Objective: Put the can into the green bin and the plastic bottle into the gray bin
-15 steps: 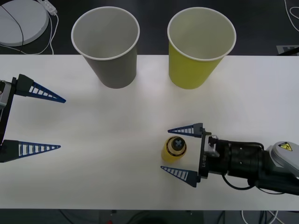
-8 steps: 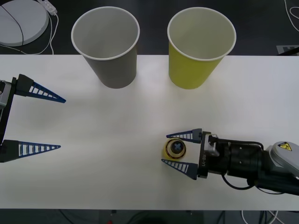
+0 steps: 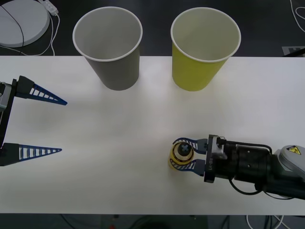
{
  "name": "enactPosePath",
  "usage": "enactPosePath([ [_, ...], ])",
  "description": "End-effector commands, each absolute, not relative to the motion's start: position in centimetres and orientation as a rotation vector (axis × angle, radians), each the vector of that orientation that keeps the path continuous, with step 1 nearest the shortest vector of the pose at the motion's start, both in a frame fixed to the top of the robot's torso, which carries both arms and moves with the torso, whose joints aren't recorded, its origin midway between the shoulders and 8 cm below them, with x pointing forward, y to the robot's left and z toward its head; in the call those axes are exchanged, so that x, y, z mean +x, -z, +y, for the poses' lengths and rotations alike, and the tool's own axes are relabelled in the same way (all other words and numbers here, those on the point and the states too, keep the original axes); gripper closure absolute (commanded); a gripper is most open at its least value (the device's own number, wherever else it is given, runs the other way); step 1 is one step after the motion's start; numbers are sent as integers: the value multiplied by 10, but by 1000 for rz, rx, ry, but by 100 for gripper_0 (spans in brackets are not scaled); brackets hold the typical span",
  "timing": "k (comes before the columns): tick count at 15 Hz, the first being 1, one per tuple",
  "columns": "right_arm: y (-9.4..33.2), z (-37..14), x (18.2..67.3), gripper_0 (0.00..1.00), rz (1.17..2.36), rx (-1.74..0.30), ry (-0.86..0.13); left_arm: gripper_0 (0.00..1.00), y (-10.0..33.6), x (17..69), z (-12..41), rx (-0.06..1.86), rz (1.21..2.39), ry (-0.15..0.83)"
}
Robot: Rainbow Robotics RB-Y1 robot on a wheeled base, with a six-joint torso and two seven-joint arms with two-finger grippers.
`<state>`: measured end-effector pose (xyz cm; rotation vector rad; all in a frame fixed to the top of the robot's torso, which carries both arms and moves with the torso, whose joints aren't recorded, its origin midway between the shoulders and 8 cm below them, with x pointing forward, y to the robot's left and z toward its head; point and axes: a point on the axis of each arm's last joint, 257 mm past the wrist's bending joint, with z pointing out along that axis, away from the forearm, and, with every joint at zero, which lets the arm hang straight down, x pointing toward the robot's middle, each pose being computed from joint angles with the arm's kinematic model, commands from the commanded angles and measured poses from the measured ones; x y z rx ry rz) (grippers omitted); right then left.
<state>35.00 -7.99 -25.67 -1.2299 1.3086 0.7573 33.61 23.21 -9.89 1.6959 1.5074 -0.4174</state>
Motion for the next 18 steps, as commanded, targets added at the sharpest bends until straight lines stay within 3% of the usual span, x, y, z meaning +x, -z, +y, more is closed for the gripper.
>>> enactPosePath([
  [1, 250, -86, 349, 100, 1307, -1218, -780, 0, 99, 336, 232, 1696, 1507, 417],
  [6, 232, -95, 349, 100, 1300, -1195, -796, 0, 99, 336, 232, 1696, 1507, 417],
  [14, 195, -131, 361, 100, 1304, -1150, -703, 0, 99, 336, 232, 1696, 1507, 417],
  [18, 181, -141, 361, 100, 1340, -1108, -715, 0, 99, 336, 232, 1696, 1507, 417],
])
